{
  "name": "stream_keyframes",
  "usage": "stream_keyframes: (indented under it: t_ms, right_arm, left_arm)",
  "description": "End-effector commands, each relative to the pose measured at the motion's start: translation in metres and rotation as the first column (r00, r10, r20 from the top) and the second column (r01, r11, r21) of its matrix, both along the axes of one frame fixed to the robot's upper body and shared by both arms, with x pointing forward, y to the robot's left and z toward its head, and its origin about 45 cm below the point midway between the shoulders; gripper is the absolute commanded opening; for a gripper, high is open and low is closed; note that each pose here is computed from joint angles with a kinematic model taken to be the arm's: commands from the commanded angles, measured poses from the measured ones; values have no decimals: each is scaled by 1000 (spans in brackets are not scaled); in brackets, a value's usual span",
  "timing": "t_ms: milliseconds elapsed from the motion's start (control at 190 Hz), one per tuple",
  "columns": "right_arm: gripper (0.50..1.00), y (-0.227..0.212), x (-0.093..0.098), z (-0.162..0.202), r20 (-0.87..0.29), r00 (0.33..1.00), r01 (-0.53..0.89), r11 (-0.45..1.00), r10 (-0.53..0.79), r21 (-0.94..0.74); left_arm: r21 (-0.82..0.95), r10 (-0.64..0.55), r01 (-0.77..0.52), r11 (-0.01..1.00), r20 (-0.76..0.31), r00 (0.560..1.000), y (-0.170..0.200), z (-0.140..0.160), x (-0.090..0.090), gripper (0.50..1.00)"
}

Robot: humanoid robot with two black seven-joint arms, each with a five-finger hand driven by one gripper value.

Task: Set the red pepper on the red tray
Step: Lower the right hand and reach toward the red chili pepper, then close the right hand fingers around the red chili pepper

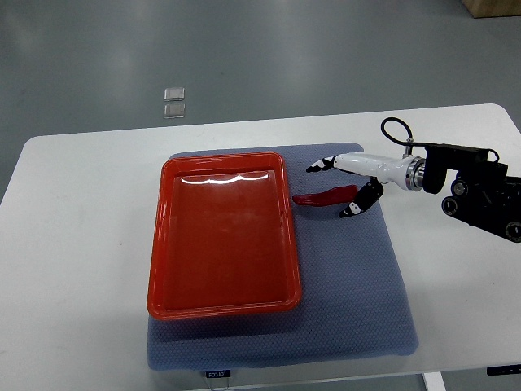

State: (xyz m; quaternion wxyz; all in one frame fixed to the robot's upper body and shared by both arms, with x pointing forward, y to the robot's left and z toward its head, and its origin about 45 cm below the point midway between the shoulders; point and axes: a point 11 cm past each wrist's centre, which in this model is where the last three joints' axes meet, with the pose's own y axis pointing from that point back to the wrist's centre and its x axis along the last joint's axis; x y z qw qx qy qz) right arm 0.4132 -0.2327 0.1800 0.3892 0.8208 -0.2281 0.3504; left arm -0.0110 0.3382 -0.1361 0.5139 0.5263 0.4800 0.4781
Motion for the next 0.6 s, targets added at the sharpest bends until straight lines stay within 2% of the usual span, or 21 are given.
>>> stream_keyframes:
  t_ms: [0,253,596]
  right_arm:
    - [827,-4,1,-2,5,1000,7,1000,-7,-20]
    - [774,-12,4,-6,38,999,7,997,-5,-75]
    - [768,-11,5,-14,36,999,12,995,-8,-96]
  left_arm:
    - [0,0,0,1000,0,1000,0,0,0,1000]
    - [0,0,0,1000,0,1000,0,0,0,1000]
    - [0,0,0,1000,0,1000,0,0,0,1000]
